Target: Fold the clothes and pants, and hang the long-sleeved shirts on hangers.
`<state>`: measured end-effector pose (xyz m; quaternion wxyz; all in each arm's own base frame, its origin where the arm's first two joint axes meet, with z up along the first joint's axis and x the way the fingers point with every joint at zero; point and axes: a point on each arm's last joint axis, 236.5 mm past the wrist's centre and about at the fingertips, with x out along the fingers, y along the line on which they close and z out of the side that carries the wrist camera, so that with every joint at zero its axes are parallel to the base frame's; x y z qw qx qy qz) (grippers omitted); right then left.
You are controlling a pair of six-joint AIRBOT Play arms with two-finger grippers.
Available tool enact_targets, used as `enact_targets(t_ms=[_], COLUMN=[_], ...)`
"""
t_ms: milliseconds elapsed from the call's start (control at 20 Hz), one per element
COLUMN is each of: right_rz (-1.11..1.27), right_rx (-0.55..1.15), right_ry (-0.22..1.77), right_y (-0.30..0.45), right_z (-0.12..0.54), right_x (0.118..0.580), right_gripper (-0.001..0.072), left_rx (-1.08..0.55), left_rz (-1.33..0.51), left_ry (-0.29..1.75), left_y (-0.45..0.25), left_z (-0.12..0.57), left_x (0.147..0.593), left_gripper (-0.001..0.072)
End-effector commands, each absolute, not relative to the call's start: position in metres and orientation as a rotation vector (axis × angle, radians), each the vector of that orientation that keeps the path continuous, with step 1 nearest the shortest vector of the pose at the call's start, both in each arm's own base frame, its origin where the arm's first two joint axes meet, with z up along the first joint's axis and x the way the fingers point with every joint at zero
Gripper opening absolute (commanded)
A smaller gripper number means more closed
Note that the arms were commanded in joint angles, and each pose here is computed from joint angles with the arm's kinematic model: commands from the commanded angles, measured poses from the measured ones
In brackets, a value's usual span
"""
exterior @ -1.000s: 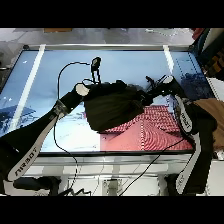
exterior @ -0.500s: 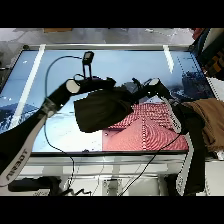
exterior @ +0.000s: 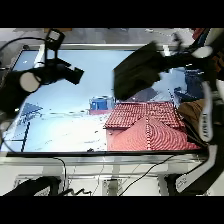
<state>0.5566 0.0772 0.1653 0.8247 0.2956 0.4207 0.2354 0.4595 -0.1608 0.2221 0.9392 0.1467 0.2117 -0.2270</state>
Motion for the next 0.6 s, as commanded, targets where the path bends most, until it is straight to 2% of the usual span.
enact_targets(t_ms=[0, 150, 250, 400, 550], right_rz=[0.017, -0.318, -0.502, -0.892, -1.149], right_rx=[0.646, 0.718, 0.824, 0.961, 0.907], right_ry=[0.793, 0.754, 0.759, 0.935, 1.027], right_y=[-0.079, -0.188, -0.238, -0.285, -0.313], right_z=[0.211, 0.220, 0.212, 0.173, 0.166], right_x=[0.523, 0.466, 0.422, 0.324, 0.260], right_gripper=[0.0047, 0.0047, 0.0047, 0.0046, 0.0047], left_rx=[0.427, 0.442, 0.442, 0.442, 0.442], left_rz=[-0.381, -0.366, -0.365, -0.366, -0.367], left_ry=[0.410, 0.379, 0.377, 0.382, 0.386], left_y=[-0.125, -0.119, -0.119, -0.119, -0.120], left_z=[0.250, 0.265, 0.266, 0.264, 0.262], left_x=[0.439, 0.429, 0.429, 0.430, 0.431], left_gripper=[0.0597, 0.0597, 0.0597, 0.0597, 0.0597])
